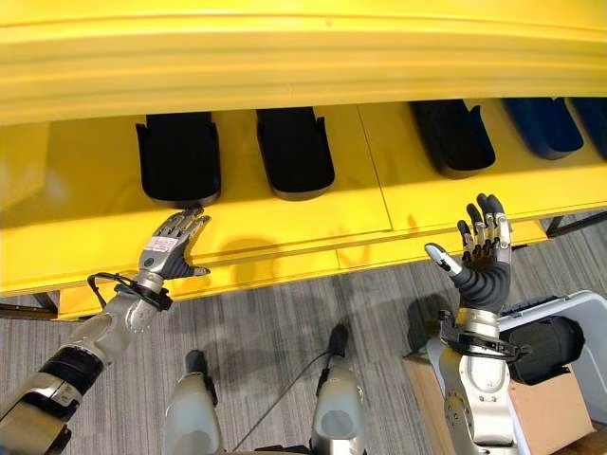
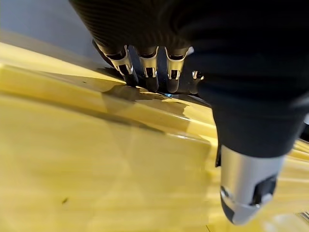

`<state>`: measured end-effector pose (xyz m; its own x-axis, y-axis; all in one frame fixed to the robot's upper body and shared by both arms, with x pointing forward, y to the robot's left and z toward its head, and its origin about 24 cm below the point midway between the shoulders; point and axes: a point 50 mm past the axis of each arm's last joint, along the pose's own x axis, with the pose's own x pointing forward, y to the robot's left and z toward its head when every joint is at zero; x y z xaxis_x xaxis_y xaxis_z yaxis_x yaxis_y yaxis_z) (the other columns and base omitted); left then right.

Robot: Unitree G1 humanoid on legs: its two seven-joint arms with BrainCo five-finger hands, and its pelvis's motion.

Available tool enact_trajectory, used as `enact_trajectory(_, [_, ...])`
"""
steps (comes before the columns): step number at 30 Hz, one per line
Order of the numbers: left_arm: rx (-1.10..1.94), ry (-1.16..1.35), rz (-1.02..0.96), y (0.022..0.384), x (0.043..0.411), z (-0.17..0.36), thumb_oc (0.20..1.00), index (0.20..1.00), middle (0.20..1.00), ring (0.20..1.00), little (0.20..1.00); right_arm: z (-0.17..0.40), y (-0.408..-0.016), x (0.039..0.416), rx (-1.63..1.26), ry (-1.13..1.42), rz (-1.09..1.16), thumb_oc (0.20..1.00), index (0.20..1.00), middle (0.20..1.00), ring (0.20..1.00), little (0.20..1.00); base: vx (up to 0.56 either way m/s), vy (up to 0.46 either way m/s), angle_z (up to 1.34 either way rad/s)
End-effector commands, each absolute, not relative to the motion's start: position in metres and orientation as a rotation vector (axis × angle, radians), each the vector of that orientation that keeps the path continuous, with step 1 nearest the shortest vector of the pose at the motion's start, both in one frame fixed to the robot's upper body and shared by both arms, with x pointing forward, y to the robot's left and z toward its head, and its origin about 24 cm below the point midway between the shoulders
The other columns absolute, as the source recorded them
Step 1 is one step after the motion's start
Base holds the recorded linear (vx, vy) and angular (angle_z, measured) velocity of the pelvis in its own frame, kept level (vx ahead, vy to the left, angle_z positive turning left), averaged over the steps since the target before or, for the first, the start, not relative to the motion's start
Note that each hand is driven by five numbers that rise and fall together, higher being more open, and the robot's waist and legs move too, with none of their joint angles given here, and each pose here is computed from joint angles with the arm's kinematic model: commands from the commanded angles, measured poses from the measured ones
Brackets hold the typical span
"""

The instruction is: Move parts from the plastic box to the shelf.

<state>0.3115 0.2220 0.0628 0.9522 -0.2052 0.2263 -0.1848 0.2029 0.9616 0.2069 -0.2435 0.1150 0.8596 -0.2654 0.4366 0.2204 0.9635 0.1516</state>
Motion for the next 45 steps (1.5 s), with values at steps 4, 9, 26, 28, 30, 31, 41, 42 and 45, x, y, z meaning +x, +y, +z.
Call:
enact_trajectory(4, [1.386,-0.188,0.052,0.242,0.324,0.061,1.0,1.0,1.0,1.0,1.0,0.142,-0.248,0.205,0.093,-0.603,-0.226,1.0,1.0,1.0,1.0,1.0,0.0,0.003,-0.04])
enact_trajectory(9, [1.377,-0.171,0.016,0.239,0.32,0.053,1.0,1.0,1.0,1.0,1.0,0.142,-0.249,0.204,0.096,-0.602,-0.228,1.0,1.0,1.0,1.0,1.0,0.0,0.0,0.0])
enact_trajectory(26, [0.971,-0.099,-0.326,0.205,0.249,0.017,1.0,1.0,1.0,1.0,1.0,0.139,-0.251,0.203,0.114,-0.59,-0.24,1.0,1.0,1.0,1.0,1.0,0.01,-0.005,0.0])
enact_trajectory(28, [0.934,-0.089,-0.335,0.205,0.244,0.018,1.0,1.0,1.0,1.0,1.0,0.137,-0.25,0.203,0.119,-0.583,-0.241,1.0,1.0,1.0,1.0,1.0,0.02,-0.015,0.0])
enact_trajectory(30, [0.837,-0.085,-0.366,0.203,0.235,0.022,1.0,1.0,1.0,1.0,1.0,0.135,-0.25,0.202,0.123,-0.572,-0.237,1.0,1.0,1.0,1.0,1.0,0.04,-0.034,0.01])
enact_trajectory(31, [0.786,-0.079,-0.355,0.203,0.233,0.022,1.0,1.0,1.0,1.0,1.0,0.134,-0.248,0.202,0.125,-0.568,-0.231,1.0,1.0,1.0,1.0,1.0,0.0,0.0,0.0])
enact_trajectory(41, [0.362,0.041,-0.288,0.207,0.216,0.012,1.0,1.0,1.0,1.0,1.0,0.122,-0.244,0.201,0.145,-0.502,-0.204,1.0,1.0,1.0,1.0,1.0,0.05,-0.049,-0.07])
enact_trajectory(42, [0.291,0.049,-0.276,0.207,0.213,0.012,1.0,1.0,1.0,1.0,1.0,0.121,-0.244,0.201,0.144,-0.492,-0.202,1.0,1.0,1.0,1.0,1.0,0.1,-0.089,-0.14])
enact_trajectory(45, [0.202,0.058,-0.256,0.208,0.211,0.012,1.0,1.0,1.0,1.0,1.0,0.119,-0.244,0.201,0.143,-0.484,-0.205,1.0,1.0,1.0,1.0,1.0,0.05,-0.061,-0.21])
